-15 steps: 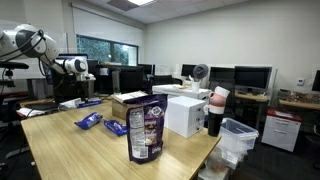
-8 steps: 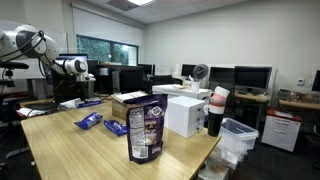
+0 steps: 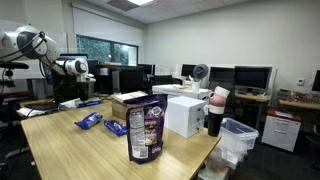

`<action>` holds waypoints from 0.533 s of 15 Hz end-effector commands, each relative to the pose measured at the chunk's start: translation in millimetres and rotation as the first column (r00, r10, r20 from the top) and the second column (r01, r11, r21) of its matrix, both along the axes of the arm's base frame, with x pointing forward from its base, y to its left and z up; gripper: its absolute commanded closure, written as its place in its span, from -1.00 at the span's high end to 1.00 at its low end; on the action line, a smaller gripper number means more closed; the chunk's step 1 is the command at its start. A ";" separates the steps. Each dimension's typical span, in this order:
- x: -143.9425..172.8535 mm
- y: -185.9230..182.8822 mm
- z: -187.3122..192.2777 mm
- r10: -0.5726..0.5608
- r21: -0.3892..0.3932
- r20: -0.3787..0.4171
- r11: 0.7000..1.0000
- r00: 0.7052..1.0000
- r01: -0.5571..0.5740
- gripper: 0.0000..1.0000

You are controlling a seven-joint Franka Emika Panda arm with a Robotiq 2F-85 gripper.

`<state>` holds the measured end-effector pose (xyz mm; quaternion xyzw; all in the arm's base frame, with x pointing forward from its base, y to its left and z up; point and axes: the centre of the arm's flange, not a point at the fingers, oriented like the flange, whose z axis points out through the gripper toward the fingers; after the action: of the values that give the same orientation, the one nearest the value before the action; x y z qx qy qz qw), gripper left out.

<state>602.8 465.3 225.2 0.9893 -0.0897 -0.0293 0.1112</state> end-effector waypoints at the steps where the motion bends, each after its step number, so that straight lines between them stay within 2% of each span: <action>1: 7.7 1.4 4.1 0.008 0.020 -0.032 1.000 0.999 -0.008 -0.80; 6: 5.5 2.7 9.3 0.010 0.045 -0.013 0.999 1.000 -0.009 -0.94; 8: 5.7 3.1 10.1 0.015 0.052 -0.018 0.999 1.000 -0.014 -0.87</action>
<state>604.2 468.9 231.2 0.9903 -0.0888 -0.0261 0.1039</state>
